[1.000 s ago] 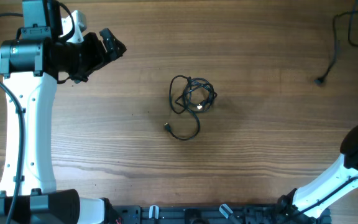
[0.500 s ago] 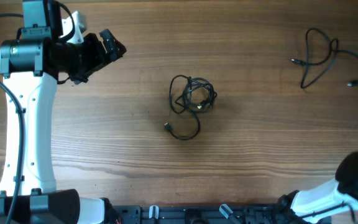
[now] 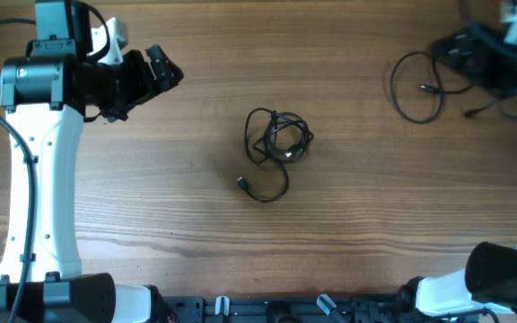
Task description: Untangle cables
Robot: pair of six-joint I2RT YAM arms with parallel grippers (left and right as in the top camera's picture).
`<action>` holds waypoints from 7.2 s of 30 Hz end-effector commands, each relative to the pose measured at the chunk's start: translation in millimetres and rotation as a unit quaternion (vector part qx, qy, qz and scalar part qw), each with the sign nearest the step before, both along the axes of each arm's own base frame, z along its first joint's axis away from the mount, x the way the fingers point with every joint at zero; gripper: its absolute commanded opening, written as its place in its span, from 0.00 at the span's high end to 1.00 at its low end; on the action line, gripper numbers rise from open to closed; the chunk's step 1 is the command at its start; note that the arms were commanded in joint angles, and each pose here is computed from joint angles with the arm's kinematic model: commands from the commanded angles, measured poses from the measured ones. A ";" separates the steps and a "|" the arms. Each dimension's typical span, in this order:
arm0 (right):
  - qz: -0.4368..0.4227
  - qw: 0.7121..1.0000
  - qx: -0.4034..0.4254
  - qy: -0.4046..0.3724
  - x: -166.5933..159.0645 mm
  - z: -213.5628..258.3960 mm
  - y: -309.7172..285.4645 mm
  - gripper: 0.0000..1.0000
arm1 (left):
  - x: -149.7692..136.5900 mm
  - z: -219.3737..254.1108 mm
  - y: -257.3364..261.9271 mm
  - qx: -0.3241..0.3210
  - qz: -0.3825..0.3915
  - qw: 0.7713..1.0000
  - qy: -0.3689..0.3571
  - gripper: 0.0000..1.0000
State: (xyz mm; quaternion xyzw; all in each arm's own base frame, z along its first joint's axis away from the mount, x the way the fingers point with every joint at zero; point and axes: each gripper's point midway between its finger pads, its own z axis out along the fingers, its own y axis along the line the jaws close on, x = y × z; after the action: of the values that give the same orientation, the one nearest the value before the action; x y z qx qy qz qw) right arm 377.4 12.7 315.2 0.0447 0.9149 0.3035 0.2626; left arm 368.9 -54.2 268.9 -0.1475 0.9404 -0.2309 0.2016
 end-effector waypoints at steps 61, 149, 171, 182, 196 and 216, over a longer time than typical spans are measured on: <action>-0.017 0.991 -0.079 0.103 5.2 -83.0 5.5 0.05 | -8.8 -170.7 -185.3 0.108 -0.299 0.943 -0.096 0.25; 0.386 0.917 0.035 -0.091 -25.5 -98.9 377.2 0.85 | -18.0 94.9 5.5 -0.381 0.413 0.814 -0.146 0.96; 0.051 0.994 -0.065 -0.065 29.4 -18.0 161.8 0.96 | -37.3 -74.3 19.4 0.059 0.185 0.981 -0.002 0.96; 0.090 0.990 -0.105 -0.007 15.5 -61.7 150.4 0.96 | -23.9 -64.0 8.3 0.032 0.164 0.985 -0.033 0.96; -0.272 0.950 -0.052 -0.146 26.6 100.0 -111.1 0.96 | -33.6 -73.7 9.1 0.039 0.163 0.986 -0.005 0.96; -0.457 0.885 -0.051 0.080 -56.6 -40.9 -238.2 0.96 | -38.4 -76.7 8.8 0.041 0.162 0.986 0.007 0.96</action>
State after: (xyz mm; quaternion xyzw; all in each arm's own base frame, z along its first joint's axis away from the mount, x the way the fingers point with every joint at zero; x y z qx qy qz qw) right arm 323.6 -218.0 291.8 0.4544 0.8261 0.1165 0.3124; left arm 330.3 -45.6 191.6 -0.3003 0.9114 -0.1551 0.2349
